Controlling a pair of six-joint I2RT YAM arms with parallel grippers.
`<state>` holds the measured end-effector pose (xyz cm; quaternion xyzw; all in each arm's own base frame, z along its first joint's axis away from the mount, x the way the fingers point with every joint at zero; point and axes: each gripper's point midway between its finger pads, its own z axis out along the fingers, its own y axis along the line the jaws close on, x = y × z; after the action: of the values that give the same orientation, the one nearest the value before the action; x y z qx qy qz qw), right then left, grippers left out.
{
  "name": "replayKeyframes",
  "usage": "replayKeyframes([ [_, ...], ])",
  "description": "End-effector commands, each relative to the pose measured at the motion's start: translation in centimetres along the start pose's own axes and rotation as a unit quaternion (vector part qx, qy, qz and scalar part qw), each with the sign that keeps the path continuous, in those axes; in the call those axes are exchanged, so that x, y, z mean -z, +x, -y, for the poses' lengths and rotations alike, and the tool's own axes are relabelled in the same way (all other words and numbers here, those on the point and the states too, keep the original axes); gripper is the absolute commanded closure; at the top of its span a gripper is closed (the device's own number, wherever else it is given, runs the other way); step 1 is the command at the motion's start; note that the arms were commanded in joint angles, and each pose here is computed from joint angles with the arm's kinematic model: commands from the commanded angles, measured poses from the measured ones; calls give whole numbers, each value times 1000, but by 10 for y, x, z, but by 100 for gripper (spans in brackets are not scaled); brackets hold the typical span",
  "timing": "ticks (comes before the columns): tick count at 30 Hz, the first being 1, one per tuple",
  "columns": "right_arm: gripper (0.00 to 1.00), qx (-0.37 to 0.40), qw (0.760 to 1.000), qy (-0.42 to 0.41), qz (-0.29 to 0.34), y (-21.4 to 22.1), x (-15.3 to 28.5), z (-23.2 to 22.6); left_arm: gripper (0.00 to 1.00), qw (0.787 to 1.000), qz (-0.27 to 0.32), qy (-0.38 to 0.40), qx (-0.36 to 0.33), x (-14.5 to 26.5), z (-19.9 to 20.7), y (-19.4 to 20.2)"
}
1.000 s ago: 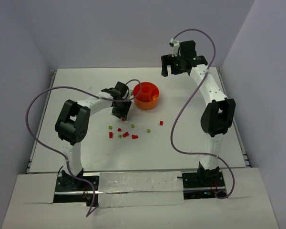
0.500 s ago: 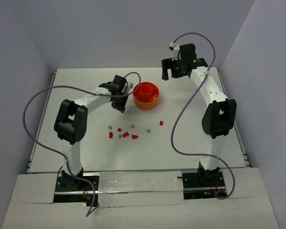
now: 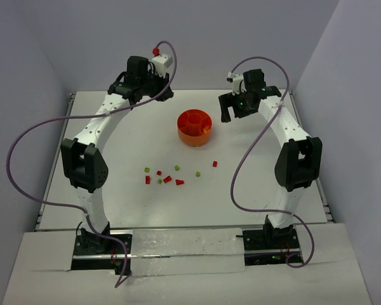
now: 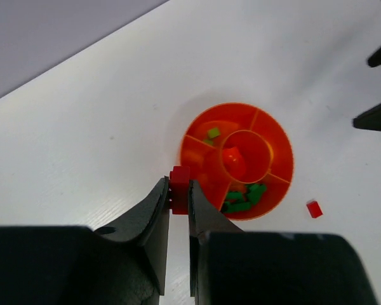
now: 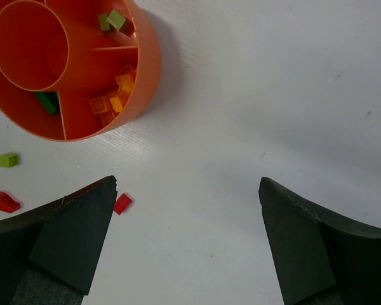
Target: Sort the legos into containers by color
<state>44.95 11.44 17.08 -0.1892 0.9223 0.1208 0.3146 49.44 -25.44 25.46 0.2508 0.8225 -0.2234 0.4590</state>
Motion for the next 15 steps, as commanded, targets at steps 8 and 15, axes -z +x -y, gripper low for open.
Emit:
replayKeyframes([
  [8, 0, 4, 1000, 8, 14, -6, 15, 4, 97, 992, -5, 121, 32, -45, 32, 5],
  [15, 0, 4, 1000, 9, 14, -12, 13, 6, 94, 989, -41, 134, 39, -58, 44, 32],
])
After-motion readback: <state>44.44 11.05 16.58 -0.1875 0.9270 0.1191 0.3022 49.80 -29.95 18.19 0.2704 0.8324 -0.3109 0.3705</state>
